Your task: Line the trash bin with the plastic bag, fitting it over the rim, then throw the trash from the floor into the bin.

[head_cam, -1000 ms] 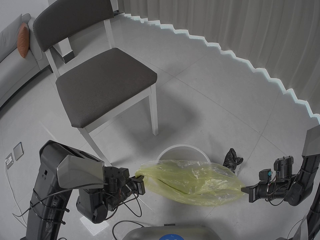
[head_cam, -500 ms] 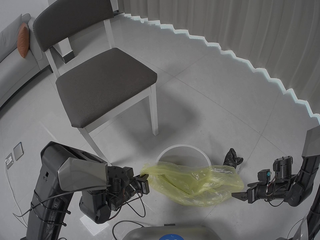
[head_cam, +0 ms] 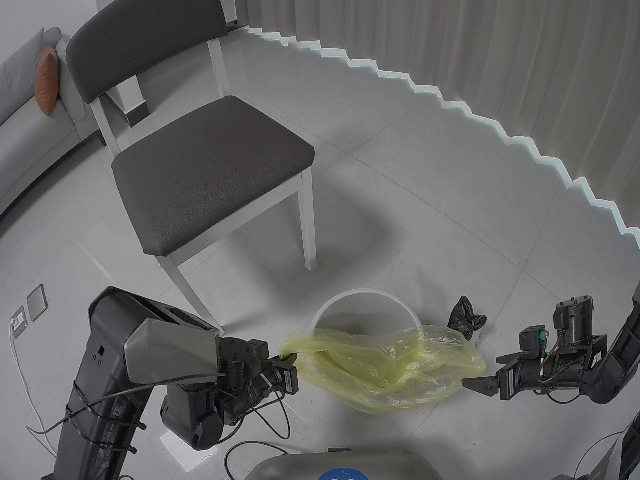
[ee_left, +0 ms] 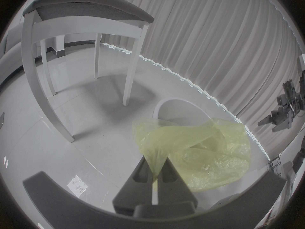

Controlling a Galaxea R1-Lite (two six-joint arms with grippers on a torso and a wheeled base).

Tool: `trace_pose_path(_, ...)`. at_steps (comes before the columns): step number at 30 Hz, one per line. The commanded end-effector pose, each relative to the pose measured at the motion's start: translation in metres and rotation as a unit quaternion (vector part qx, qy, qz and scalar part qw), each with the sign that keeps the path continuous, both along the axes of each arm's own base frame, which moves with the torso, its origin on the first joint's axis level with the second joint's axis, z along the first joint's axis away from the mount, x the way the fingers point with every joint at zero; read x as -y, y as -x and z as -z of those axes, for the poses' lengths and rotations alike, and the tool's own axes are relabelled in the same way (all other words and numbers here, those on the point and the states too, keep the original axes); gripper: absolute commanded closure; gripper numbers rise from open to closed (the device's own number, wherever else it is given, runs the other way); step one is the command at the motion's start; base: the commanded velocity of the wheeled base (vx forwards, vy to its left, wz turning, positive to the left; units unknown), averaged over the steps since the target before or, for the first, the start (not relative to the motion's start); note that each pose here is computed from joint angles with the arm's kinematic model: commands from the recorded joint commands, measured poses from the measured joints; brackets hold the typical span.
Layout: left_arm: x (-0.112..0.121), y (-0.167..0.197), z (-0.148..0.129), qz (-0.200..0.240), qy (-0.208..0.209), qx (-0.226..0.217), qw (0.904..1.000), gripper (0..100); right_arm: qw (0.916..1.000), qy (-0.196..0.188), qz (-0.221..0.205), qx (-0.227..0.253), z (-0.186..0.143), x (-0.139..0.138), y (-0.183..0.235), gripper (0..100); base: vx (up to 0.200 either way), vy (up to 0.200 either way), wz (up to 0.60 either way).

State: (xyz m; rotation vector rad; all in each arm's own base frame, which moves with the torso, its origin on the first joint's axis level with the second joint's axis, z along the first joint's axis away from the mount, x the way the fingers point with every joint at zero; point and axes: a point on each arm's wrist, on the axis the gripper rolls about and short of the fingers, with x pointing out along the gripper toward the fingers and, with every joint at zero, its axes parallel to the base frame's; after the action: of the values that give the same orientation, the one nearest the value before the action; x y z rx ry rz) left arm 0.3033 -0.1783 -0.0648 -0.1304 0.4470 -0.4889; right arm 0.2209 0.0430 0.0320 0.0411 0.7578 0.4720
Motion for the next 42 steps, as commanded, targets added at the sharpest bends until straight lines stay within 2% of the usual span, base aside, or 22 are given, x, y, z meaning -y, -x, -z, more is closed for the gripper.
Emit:
trace_pose_path(1, -0.004, 0.004, 0.017, -0.004, -0.017, -0.021, 0.9996, 100, 0.9976, -0.013, -0.037, 0.056, -0.047, -0.026, -0.015, 0, 0.000, 0.000, 0.00)
trace_pose_path(6, -0.005, 0.005, 0.021, -0.005, -0.019, -0.026, 0.9995, 100, 0.9978, -0.005, -0.051, 0.041, -0.077, -0.060, -0.033, 0, 0.000, 0.000, 0.00)
trace_pose_path(9, -0.005, 0.003, 0.021, -0.005, -0.018, -0.025, 0.9995, 100, 0.9966, -0.005, -0.066, 0.048, -0.088, -0.076, -0.041, 0, 0.000, 0.000, 0.00)
trace_pose_path(17, -0.011, 0.014, 0.023, -0.002, -0.036, -0.038, 0.9986, 100, 0.9949, 0.024, -0.094, 0.029, -0.083, -0.108, -0.062, 0, 0.000, 0.000, 0.00)
trace_pose_path(18, -0.012, 0.014, 0.023, -0.001, -0.039, -0.038, 0.9985, 0, 0.9945, 0.027, -0.097, 0.025, -0.082, -0.109, -0.063, 0, 0.000, 0.000, 0.00)
trace_pose_path(26, -0.017, 0.021, 0.021, -0.004, -0.046, -0.048, 0.9978, 0, 0.9946, 0.028, -0.097, 0.025, -0.083, -0.107, -0.060, 0, 0.000, 0.000, 0.00)
trace_pose_path(35, -0.034, 0.049, -0.022, -0.005, -0.051, -0.047, 0.9976, 0, 0.9959, 0.016, -0.076, 0.047, -0.102, -0.086, -0.039, 0, 0.000, 0.000, 0.00)
trace_pose_path(38, -0.039, 0.057, -0.043, 0.002, -0.058, -0.024, 0.9980, 0, 0.9963, 0.013, -0.067, 0.052, -0.107, -0.077, -0.031, 0, 0.000, 0.000, 0.00)
trace_pose_path(42, -0.041, 0.063, -0.064, 0.029, -0.094, 0.029, 0.9947, 0, 0.9966, 0.001, -0.057, 0.060, -0.112, -0.066, -0.012, 0, 0.000, 0.000, 0.00)
